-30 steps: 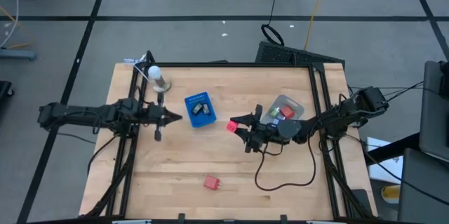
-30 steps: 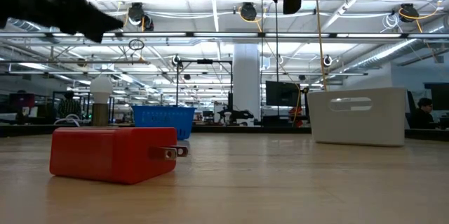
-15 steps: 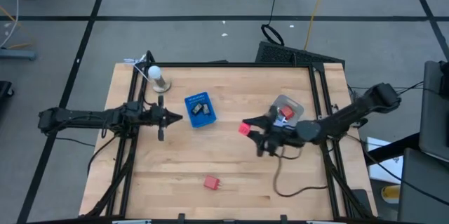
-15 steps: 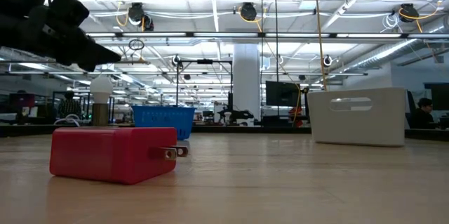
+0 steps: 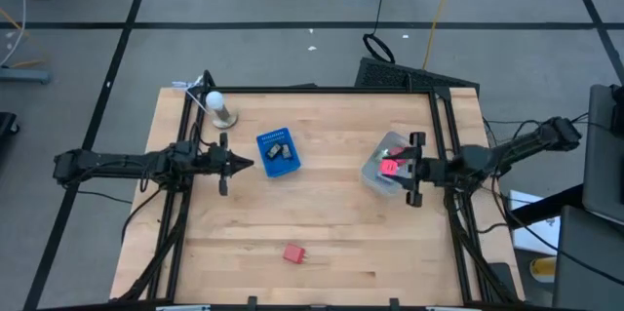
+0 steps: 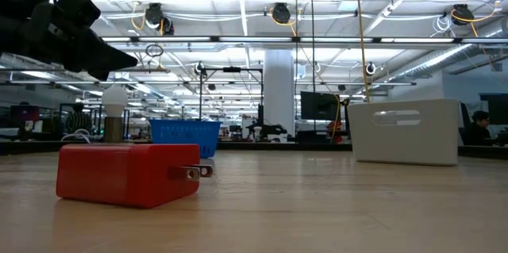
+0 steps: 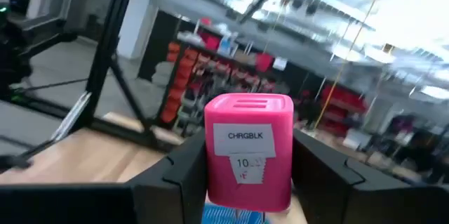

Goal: Pick & Place Office items
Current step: Put the pink charger adapter into the gray bin

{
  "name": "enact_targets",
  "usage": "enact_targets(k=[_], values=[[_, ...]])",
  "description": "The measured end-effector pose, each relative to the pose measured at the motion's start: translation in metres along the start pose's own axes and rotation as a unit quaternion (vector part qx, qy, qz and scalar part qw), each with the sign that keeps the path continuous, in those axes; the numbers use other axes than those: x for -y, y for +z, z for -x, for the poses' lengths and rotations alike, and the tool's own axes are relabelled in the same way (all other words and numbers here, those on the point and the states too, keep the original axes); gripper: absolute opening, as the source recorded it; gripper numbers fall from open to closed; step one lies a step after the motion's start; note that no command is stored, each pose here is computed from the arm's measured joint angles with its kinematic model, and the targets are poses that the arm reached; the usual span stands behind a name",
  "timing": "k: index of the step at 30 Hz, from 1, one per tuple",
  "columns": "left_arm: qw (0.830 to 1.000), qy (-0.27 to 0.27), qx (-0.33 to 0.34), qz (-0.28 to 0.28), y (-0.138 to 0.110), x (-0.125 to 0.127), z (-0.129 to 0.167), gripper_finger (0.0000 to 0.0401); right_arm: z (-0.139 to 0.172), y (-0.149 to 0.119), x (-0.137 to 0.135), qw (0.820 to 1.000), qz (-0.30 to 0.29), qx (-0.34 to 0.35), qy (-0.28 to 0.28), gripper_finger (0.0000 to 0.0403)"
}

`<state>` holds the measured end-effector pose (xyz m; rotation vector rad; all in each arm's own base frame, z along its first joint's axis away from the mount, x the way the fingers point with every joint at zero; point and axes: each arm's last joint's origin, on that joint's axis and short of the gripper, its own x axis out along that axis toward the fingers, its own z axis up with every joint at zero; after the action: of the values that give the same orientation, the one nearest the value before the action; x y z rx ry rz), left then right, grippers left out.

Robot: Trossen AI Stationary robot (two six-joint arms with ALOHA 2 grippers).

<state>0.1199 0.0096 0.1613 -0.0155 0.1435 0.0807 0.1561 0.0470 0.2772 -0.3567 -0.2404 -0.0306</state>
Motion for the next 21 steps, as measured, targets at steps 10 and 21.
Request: enact_targets(k=[10, 21], values=[[1.0, 0.0, -0.001, 0.002, 0.0, 0.0, 0.0, 0.0017, 0.036, -0.036, 0.012, 0.991, -0.11, -0.052, 0.056, 0.0162], [1.0, 0.0, -0.021, 0.006, -0.004, 0.0, 0.0, 0.0022, 0.057, -0.077, 0.015, 0.983, -0.168, -0.075, -0.005, 0.0162]])
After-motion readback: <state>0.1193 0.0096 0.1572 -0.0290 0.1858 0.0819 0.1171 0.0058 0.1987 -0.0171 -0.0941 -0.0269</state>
